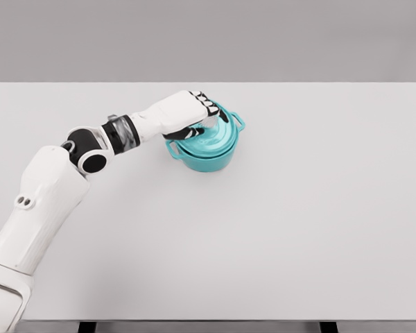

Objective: Cover the pot with left arm

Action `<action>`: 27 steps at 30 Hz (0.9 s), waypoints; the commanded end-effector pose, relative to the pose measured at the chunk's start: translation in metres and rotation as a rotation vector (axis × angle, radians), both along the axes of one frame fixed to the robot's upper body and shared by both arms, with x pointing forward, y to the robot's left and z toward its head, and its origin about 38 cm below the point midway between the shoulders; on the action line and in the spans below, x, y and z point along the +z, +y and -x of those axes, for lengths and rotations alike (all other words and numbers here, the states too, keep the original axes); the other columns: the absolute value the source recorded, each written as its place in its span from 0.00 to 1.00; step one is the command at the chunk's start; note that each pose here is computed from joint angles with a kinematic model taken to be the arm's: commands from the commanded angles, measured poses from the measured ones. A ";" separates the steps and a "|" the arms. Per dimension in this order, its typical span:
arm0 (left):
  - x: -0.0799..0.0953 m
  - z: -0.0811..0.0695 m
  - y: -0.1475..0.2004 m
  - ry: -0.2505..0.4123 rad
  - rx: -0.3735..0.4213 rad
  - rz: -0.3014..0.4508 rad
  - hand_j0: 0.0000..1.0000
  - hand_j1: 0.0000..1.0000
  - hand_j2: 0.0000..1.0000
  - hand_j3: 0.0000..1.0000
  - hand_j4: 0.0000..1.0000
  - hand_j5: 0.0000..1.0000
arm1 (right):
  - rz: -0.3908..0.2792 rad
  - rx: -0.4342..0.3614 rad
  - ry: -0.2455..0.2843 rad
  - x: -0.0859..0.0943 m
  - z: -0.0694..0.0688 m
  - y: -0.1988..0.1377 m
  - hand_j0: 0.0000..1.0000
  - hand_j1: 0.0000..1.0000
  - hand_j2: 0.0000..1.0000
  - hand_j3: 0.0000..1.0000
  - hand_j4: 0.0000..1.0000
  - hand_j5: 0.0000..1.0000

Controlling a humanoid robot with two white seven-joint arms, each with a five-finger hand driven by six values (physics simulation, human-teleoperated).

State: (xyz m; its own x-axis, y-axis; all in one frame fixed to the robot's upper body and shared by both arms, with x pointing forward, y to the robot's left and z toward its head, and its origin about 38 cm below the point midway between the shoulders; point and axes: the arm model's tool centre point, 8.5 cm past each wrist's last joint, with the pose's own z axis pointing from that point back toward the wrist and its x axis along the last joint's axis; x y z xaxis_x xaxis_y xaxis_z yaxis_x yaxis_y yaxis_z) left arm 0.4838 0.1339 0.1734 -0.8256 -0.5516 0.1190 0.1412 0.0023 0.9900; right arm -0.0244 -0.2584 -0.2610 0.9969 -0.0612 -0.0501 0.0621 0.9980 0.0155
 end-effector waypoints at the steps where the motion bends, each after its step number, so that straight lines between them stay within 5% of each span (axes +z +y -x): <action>1: 0.000 0.000 0.000 0.002 -0.001 0.004 0.74 0.74 0.74 0.74 0.74 0.74 | 0.000 0.000 0.000 0.000 0.000 0.000 1.00 1.00 1.00 1.00 1.00 1.00; 27: 0.006 -0.001 0.006 -0.007 0.008 0.016 0.76 0.76 0.76 0.76 0.76 0.76 | 0.000 0.000 0.000 0.000 0.000 0.000 1.00 1.00 1.00 1.00 1.00 1.00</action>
State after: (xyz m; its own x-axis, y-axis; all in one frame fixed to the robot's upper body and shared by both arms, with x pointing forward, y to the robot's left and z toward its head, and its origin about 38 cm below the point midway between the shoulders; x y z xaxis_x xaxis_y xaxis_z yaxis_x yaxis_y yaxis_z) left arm 0.4843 0.1394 0.1782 -0.8235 -0.5556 0.1151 0.1320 0.0097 0.9912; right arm -0.0244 -0.2583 -0.2610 0.9969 -0.0612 -0.0501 0.0621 0.9980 0.0155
